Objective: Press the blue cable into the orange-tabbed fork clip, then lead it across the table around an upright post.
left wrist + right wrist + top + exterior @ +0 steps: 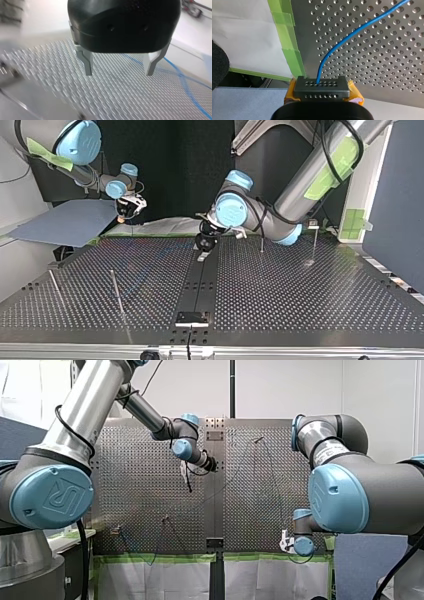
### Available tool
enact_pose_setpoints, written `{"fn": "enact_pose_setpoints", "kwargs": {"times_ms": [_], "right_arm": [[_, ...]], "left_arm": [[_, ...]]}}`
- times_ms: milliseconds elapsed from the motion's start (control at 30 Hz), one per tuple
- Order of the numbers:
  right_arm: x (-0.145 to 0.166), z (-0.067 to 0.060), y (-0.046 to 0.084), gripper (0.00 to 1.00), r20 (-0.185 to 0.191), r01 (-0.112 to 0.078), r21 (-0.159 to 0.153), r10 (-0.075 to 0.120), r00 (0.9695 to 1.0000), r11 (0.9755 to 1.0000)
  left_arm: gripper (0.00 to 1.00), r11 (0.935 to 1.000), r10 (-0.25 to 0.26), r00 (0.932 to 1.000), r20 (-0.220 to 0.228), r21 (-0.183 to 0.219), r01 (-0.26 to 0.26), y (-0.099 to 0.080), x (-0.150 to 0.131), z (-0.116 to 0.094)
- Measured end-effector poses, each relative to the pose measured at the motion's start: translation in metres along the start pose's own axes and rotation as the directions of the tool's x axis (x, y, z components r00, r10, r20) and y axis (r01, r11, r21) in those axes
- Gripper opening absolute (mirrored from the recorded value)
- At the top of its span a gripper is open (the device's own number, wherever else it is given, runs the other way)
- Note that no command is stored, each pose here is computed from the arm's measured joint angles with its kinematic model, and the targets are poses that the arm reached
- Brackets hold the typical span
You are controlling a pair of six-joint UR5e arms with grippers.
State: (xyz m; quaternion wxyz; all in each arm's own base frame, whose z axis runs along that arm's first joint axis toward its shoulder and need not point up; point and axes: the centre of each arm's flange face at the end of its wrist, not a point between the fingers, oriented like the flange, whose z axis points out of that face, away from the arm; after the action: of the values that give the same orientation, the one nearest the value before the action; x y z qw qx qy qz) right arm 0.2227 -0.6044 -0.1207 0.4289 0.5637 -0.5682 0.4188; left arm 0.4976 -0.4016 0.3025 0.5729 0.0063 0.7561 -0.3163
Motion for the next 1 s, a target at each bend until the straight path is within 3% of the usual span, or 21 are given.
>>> {"fn": "enact_pose_setpoints", "kwargs": {"times_ms": [133,233,400,733,867,1000], "right_arm": [[0.000,0.000,0.000,0.00,0.000,0.000,0.000,0.000,1.0000,1.0000],[0.000,0.000,0.000,0.00,0.000,-0.001,0.000,0.001,1.0000,1.0000],[0.000,0.000,0.000,0.00,0.000,-0.001,0.000,0.001,1.0000,1.0000],[0.001,0.001,0.000,0.00,-0.002,-0.002,0.000,0.002,1.0000,1.0000],[0.001,0.001,0.000,0.00,0.002,-0.001,0.001,0.001,1.0000,1.0000],[0.001,0.001,0.000,0.00,0.005,0.000,0.001,0.000,1.0000,1.0000]], "left_arm": [[0.99,0.9973,-0.027,0.9984,0.049,0.070,0.024,-0.019,-0.023,-0.003],[0.99,0.9905,-0.050,0.9949,0.087,0.132,0.038,-0.039,-0.041,-0.006],[0.99,0.9720,-0.095,0.9870,0.130,0.226,0.064,-0.085,-0.071,-0.021],[0.99,0.9386,-0.174,0.9682,0.180,0.328,0.107,-0.145,-0.127,-0.054],[0.99,0.9366,-0.167,0.9710,0.171,0.335,0.102,-0.159,-0.128,-0.055],[0.99,0.9436,-0.138,0.9788,0.152,0.321,0.083,-0.173,-0.115,-0.049]]}}
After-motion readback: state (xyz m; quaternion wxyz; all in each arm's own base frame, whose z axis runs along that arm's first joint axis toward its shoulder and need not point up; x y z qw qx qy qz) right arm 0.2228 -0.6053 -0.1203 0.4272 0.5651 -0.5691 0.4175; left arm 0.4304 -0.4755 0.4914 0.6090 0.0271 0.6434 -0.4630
